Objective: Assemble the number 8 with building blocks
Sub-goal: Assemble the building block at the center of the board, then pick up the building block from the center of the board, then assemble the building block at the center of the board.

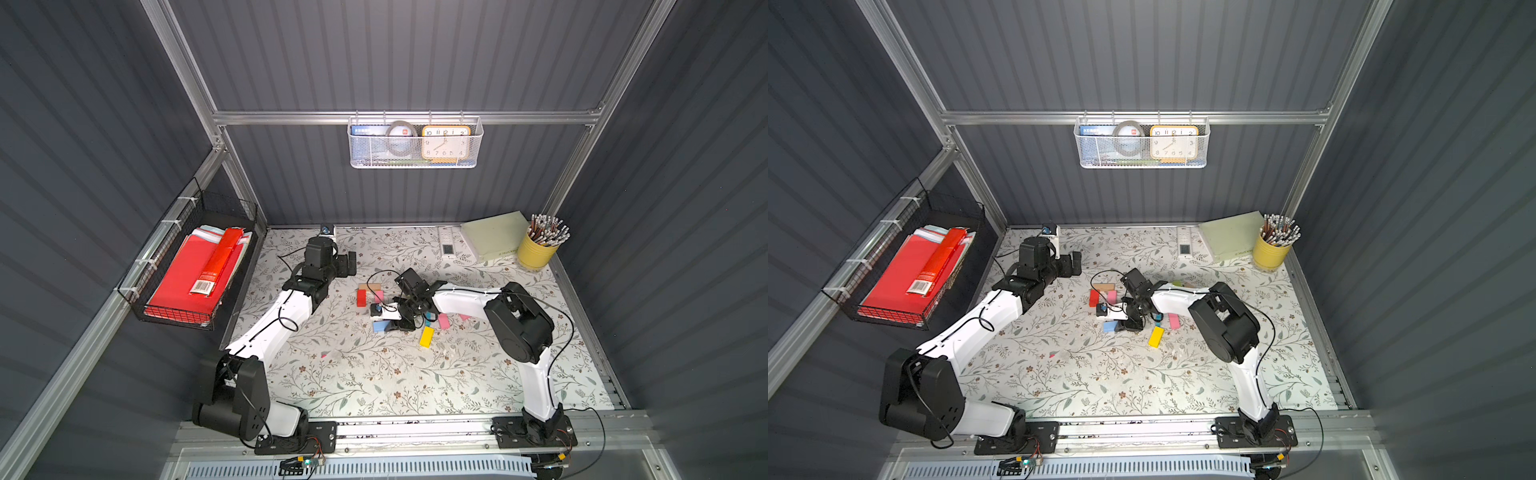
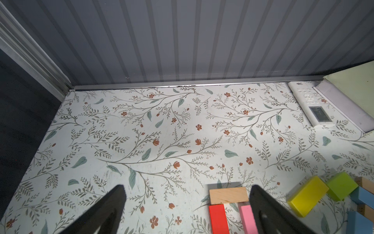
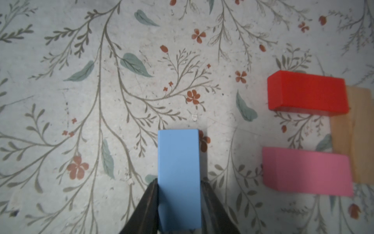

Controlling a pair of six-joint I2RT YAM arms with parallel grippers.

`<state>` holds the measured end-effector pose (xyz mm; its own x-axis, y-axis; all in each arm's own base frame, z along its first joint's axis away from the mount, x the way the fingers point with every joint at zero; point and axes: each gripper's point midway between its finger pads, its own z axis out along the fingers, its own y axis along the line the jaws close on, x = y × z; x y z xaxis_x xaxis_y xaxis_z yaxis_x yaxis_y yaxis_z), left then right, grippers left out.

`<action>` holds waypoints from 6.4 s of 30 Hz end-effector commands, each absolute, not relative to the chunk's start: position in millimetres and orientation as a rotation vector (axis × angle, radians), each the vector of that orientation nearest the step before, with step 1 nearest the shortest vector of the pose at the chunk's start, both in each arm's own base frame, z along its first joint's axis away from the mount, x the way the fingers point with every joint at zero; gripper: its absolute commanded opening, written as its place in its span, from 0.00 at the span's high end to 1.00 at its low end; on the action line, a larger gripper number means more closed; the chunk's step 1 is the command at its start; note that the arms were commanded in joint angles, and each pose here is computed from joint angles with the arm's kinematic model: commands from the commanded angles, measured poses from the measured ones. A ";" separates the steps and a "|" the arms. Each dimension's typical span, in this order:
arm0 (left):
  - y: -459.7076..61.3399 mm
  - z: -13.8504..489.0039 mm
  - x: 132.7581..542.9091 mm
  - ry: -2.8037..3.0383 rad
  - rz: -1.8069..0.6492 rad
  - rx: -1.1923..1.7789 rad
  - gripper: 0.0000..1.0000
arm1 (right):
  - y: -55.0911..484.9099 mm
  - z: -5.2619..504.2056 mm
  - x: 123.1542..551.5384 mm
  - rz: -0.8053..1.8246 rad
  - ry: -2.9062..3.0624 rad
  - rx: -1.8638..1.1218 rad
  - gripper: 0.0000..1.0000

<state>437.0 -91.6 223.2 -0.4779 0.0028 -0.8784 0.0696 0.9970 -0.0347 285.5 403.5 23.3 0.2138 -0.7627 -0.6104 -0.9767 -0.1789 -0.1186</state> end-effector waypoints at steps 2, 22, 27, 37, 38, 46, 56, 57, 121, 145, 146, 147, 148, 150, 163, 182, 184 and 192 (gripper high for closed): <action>-82.5 231.4 434.7 2.041 -0.053 0.021 0.01 | 415.6 17.0 287.8 0.595 1.651 -1.988 0.78; -79.7 232.0 434.4 2.038 -0.058 0.007 0.01 | 440.5 20.7 314.1 0.489 1.615 -1.958 0.66; -79.8 233.0 434.6 2.036 -0.061 0.007 0.01 | 448.2 30.5 310.9 0.485 1.560 -1.960 0.50; -78.9 233.7 434.1 2.034 -0.061 0.005 0.01 | 456.8 46.2 312.8 0.418 1.495 -1.936 0.43; -79.0 233.7 433.9 2.034 -0.061 0.005 0.01 | 456.1 45.0 314.3 0.404 1.494 -1.936 0.43; -79.1 232.6 433.4 2.036 -0.063 0.005 0.01 | 455.1 40.2 324.0 0.334 1.481 -1.926 0.45; -79.2 231.7 434.3 2.039 -0.065 0.006 0.01 | 452.1 33.7 330.3 0.259 1.437 -1.953 0.48; -79.4 231.3 434.2 2.040 -0.066 0.006 0.01 | 451.6 32.2 330.8 0.251 1.435 -1.956 0.48; -364.9 89.3 265.3 2.444 -0.553 0.516 0.19 | 114.8 141.4 320.9 0.451 2.351 0.013 0.33; -365.6 24.4 260.5 2.572 -0.418 0.629 0.48 | 115.8 132.8 317.3 0.467 2.362 0.009 0.33; -365.2 24.3 260.6 2.572 -0.415 0.631 0.49 | 115.9 132.3 317.0 0.468 2.363 0.009 0.33; -364.6 23.9 260.5 2.573 -0.411 0.631 0.51 | 115.8 131.9 317.0 0.467 2.363 0.006 0.33; -363.3 22.5 260.4 2.577 -0.402 0.630 0.53 | 115.8 131.7 317.1 0.466 2.362 0.006 0.33; -360.1 22.0 260.7 2.581 -0.381 0.628 0.59 | 116.3 132.5 317.7 0.469 2.359 0.005 0.33; -270.1 65.2 279.3 2.569 -0.191 0.344 0.77 | 126.3 129.2 321.4 0.534 2.373 0.000 0.33; -180.2 46.4 317.9 2.627 -0.006 0.173 0.75 | 126.4 131.8 318.0 0.540 2.365 -0.019 0.33; -177.9 46.1 318.8 2.627 0.006 0.162 0.74 | 127.4 129.7 316.1 0.546 2.370 -0.023 0.33; -173.7 37.9 316.8 2.652 0.040 0.143 0.72 | 128.4 124.1 312.7 0.555 2.383 -0.032 0.33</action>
